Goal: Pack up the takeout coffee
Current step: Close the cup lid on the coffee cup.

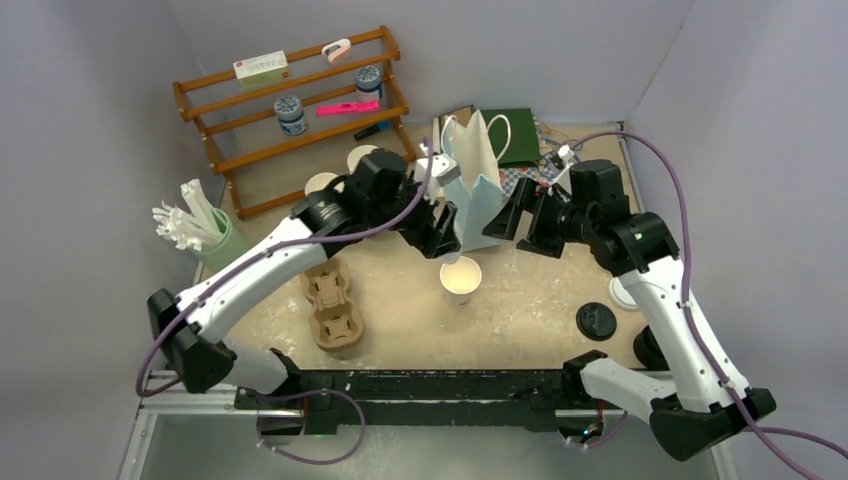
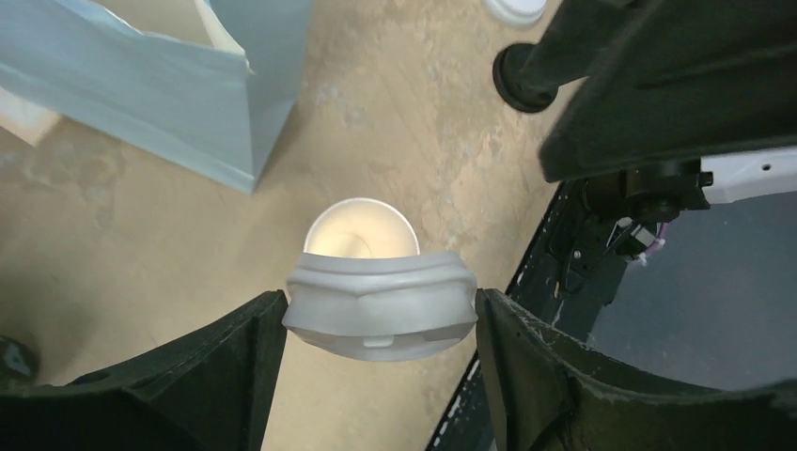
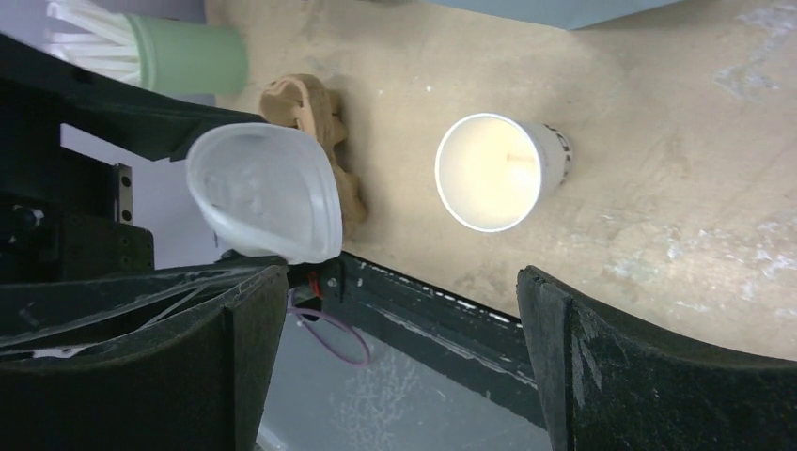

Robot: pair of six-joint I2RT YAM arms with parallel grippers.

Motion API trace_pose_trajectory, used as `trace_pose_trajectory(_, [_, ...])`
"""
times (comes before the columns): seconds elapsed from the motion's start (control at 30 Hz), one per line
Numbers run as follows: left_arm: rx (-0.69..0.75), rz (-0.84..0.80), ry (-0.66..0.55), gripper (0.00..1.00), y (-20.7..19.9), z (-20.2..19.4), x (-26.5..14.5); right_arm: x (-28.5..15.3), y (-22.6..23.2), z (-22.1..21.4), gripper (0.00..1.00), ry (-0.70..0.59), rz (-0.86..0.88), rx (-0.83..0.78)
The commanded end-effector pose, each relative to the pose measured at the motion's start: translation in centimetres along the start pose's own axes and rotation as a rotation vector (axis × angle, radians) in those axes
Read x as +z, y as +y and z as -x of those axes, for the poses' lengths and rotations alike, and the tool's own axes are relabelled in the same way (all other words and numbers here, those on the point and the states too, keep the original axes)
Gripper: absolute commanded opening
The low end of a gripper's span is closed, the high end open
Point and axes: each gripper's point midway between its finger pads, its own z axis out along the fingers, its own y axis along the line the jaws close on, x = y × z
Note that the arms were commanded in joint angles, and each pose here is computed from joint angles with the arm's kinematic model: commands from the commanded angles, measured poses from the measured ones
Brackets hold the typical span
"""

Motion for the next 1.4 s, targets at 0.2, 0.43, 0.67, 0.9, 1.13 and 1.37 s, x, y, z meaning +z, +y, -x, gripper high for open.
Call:
trace_pose_trajectory(0.2, [-0.312,0.120,0.316,0.55,0.2,-4.7,4.2,-0.7,-2.5,-0.6,0.93,-0.043,-0.094,-0.002])
trace_pose_trajectory(0.43, [-0.375,0.229,0.406,0.55,0.8,-6.4,6.4,-1.2,-3.2,-0.9,0.93,-0.055,-0.119,-0.002])
trace_pose_trajectory(0.67, [-0.358,0.311,0.474,0.58,0.4,-7.9,8.0,-1.1,-4.9,-2.0,0.93,-0.050,-0.165,-0.023])
trace_pose_trajectory(0.9, [-0.355,0.389,0.514,0.64,1.0,-8.5,7.8,-0.5,-6.6,-3.4,0.93,-0.038,-0.187,-0.021])
trace_pose_trajectory(1.13, [-0.365,0.369,0.474,0.72,0.8,-7.6,8.4,-0.5,-6.8,-3.7,0.93,-0.035,-0.184,-0.018])
trace_pose_trajectory(1.37, [-0.373,0.348,0.479,0.73,0.7,-7.7,9.7,-0.2,-7.3,-3.9,0.93,-0.023,-0.197,-0.037])
